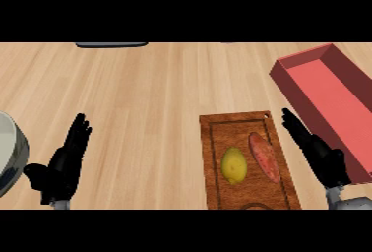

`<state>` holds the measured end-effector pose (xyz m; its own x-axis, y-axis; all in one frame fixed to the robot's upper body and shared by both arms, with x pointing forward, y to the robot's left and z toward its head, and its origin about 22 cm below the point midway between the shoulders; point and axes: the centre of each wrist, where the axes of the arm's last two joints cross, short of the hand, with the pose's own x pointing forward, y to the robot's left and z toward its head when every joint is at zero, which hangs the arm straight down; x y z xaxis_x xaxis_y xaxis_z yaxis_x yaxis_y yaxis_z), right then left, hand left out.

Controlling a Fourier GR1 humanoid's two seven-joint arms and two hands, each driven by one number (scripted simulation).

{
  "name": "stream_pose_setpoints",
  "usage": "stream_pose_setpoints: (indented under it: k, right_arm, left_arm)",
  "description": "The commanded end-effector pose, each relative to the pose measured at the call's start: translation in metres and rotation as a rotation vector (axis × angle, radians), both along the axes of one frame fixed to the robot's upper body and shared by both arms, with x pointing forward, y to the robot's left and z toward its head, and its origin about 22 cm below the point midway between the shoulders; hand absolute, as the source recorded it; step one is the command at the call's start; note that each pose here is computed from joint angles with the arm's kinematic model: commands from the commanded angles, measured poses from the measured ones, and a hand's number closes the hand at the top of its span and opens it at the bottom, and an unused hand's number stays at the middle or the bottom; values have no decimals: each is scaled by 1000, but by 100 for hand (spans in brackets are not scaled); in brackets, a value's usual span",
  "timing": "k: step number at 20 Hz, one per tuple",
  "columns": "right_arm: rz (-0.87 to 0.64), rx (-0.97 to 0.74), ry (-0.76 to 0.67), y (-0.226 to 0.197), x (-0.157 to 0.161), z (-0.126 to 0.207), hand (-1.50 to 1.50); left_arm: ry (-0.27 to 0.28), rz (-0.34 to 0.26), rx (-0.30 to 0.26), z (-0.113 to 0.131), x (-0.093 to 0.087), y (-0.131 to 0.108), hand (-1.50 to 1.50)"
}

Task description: Pick the lemon from the cutting board and place it in the cardboard box

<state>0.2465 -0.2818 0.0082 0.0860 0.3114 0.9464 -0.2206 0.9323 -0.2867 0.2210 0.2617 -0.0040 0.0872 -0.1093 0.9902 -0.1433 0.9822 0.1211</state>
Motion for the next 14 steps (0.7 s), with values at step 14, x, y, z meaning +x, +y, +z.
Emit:
stream_pose_setpoints:
  k: [14]
  right_arm:
    - [-320, -483, -521, -2, -70, 134, -150]
  left_arm:
    - [-227, -377, 299, 80, 48, 23, 0]
